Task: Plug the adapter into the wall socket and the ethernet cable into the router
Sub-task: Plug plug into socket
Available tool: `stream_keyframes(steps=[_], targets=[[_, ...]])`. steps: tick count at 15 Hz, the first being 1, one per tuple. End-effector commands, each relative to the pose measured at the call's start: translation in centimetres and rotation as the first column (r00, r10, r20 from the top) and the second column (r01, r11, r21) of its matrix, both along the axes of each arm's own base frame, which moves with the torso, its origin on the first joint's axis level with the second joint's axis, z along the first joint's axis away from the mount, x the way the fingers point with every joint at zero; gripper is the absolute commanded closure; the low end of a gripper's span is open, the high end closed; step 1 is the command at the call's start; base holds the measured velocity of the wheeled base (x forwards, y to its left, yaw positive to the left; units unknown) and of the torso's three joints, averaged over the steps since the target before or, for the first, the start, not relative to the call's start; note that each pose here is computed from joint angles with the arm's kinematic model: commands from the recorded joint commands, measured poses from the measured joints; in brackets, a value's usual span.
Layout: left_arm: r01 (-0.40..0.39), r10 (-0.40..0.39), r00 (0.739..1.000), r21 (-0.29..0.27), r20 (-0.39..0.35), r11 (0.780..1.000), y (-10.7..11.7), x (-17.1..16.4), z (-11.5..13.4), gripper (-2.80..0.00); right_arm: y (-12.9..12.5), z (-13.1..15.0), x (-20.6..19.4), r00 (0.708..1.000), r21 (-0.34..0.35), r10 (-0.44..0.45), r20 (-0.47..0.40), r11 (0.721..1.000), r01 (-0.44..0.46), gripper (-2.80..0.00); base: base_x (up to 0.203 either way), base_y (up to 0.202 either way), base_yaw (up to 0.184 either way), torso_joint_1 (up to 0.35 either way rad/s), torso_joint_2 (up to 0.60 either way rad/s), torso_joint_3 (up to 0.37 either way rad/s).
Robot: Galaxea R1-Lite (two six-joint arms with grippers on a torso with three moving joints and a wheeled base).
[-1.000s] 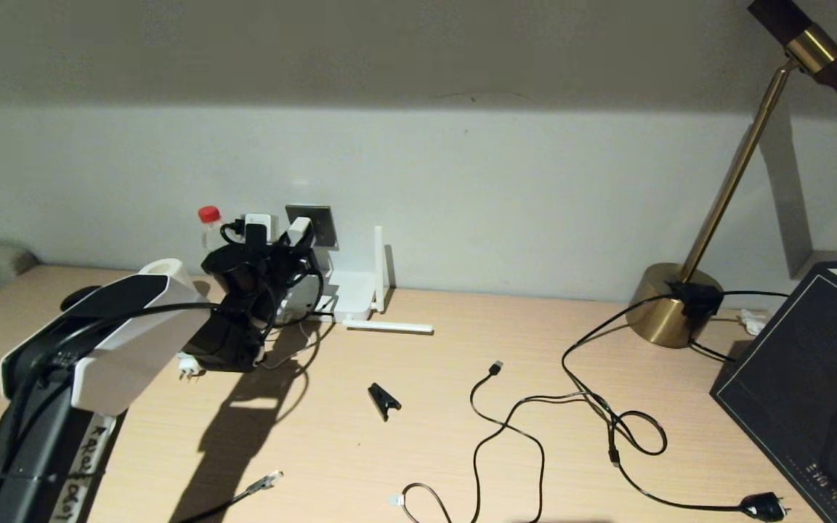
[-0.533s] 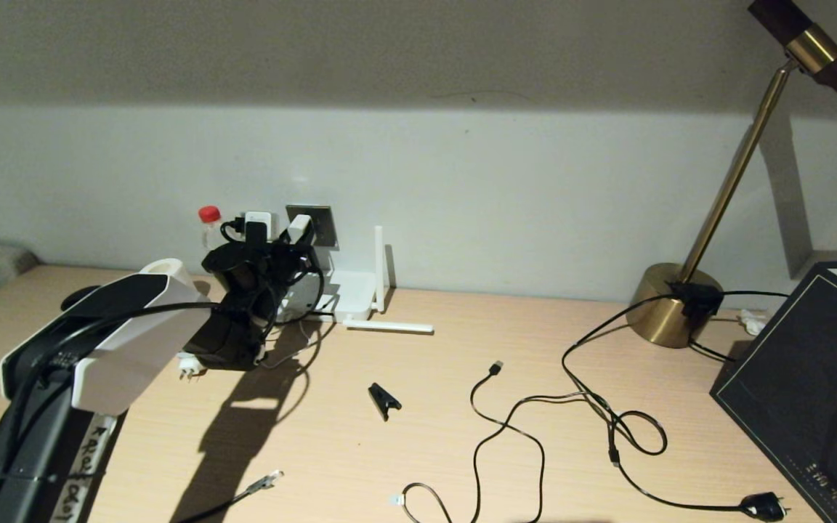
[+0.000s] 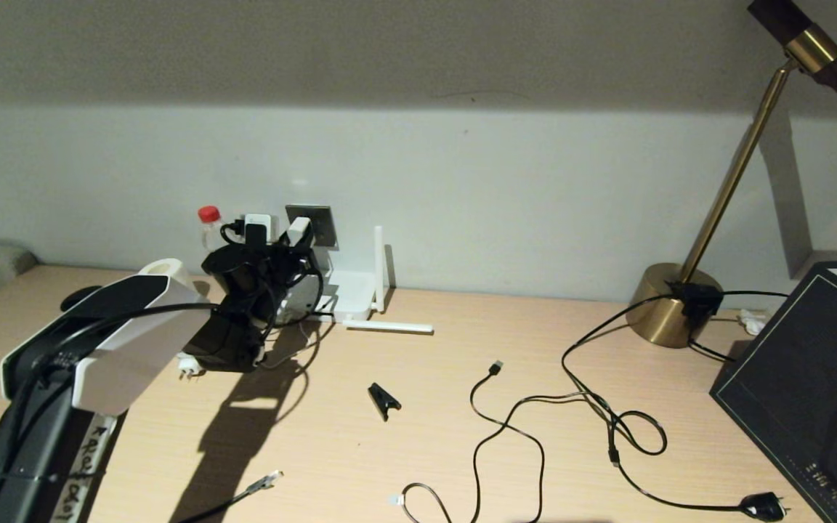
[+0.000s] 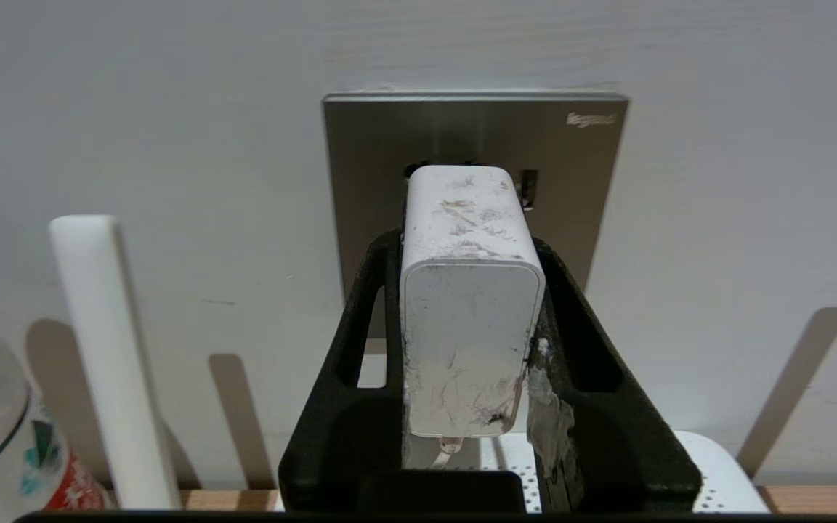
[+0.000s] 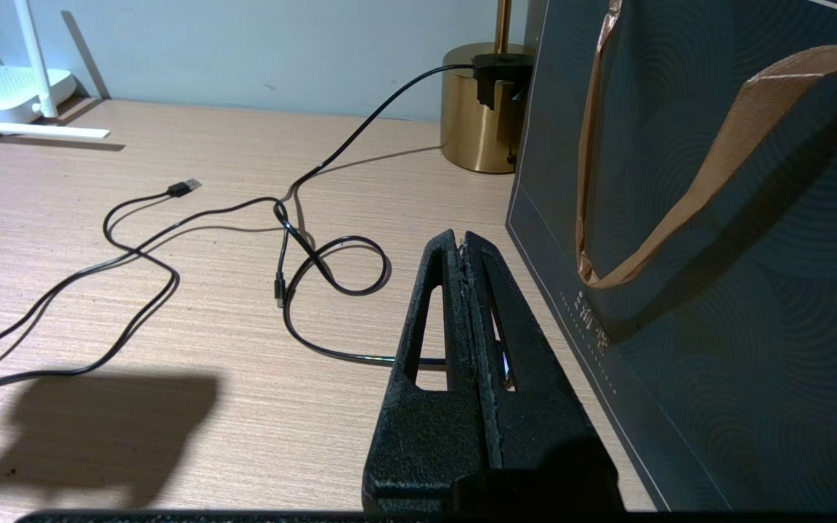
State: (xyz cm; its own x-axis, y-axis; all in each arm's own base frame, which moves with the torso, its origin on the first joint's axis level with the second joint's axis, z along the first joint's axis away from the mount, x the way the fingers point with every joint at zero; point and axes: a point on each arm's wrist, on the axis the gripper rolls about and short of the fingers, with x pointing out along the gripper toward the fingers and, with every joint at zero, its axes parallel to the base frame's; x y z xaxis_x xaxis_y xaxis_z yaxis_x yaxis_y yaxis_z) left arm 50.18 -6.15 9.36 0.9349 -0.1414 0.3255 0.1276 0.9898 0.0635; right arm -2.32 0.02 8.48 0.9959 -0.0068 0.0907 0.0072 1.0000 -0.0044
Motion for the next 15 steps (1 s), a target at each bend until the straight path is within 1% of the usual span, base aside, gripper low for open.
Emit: stream_keyframes(steps=[1,10,15], targets=[[-0.005,0.005,1.0,0.0,0.003,1.0,0.21,0.01,-0.15,0.0,0.0,-0.98,0.28,0.999,0.0,0.001,-0.036,1.0,-0.001,0.0,0.0,0.0,0.0,0.0,0.0,0.0],[-0.003,0.003,1.0,0.002,-0.009,1.0,0.19,0.13,-0.83,0.0,0.0,-0.98,0.28,0.999,0.0,0.001,-0.035,1.0,-0.001,0.0,0.0,0.0,0.0,0.0,0.0,0.0],[-0.003,0.003,1.0,0.001,0.003,1.0,0.19,0.15,-0.39,0.0,0.0,-0.97,0.28,0.999,0.0,0.0,-0.034,1.0,0.0,0.0,0.0,0.0,0.0,0.0,0.0,0.0]])
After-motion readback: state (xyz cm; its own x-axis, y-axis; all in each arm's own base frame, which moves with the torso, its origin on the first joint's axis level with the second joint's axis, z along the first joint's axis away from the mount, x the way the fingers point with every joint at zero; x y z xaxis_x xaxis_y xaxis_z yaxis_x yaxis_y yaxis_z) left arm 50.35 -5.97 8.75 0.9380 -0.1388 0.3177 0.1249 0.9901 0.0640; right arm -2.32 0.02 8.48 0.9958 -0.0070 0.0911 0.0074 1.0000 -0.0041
